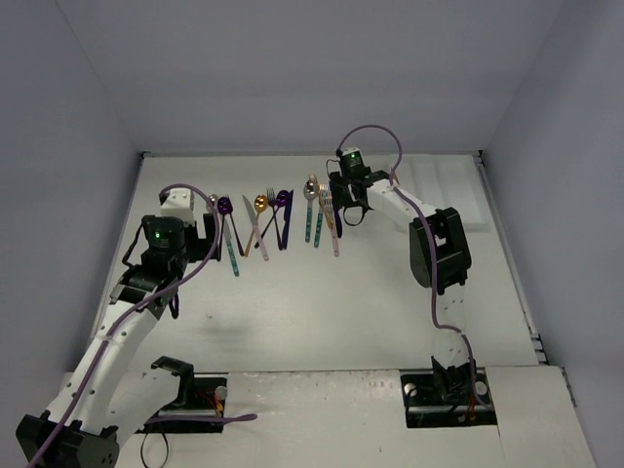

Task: Sort the eating utensils into containers

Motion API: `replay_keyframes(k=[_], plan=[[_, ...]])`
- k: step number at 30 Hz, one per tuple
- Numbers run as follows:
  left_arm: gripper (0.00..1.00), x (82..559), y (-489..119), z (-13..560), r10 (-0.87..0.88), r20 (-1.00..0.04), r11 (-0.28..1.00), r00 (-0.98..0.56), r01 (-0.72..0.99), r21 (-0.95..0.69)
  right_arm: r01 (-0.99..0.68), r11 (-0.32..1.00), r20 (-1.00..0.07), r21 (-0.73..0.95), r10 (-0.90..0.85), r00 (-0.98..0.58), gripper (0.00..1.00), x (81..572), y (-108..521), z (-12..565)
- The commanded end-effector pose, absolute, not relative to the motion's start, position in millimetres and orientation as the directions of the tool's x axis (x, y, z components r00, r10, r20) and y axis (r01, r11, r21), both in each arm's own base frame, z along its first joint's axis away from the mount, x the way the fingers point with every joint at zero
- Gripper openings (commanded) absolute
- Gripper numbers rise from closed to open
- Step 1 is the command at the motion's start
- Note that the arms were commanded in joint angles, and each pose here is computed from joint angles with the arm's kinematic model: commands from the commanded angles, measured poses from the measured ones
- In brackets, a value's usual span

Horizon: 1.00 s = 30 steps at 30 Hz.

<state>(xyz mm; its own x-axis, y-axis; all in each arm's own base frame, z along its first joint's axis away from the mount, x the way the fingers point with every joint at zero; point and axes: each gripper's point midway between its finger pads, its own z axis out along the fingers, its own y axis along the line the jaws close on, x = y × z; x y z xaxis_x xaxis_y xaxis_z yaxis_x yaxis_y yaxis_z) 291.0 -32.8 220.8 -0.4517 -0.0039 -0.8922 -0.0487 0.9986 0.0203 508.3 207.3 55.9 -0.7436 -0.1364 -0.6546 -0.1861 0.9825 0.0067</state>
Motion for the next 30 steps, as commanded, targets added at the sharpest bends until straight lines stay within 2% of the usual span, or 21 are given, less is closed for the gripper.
replay_keyframes(k=[1,10,30], plan=[[0.9,298.4,-34.5,235.3,-0.032,-0.916,0.999,-0.4,-0.052,-0.012,-0.213,0.976,-0.681,0.055,-0.119,-0.723,0.44,513.9,222.7,65.4],[0.9,298.9,-34.6,234.8,-0.034,-0.915,0.999,-0.402,-0.051,-0.015,-0.222,0.973,-0.665,0.062,-0.126,-0.736,0.44,514.1,232.5,48.7],[0.9,299.4,-36.4,233.7,-0.035,-0.913,0.999,-0.406,-0.044,-0.019,-0.23,0.972,-0.612,0.056,-0.149,-0.777,0.35,495.9,239.6,15.6]])
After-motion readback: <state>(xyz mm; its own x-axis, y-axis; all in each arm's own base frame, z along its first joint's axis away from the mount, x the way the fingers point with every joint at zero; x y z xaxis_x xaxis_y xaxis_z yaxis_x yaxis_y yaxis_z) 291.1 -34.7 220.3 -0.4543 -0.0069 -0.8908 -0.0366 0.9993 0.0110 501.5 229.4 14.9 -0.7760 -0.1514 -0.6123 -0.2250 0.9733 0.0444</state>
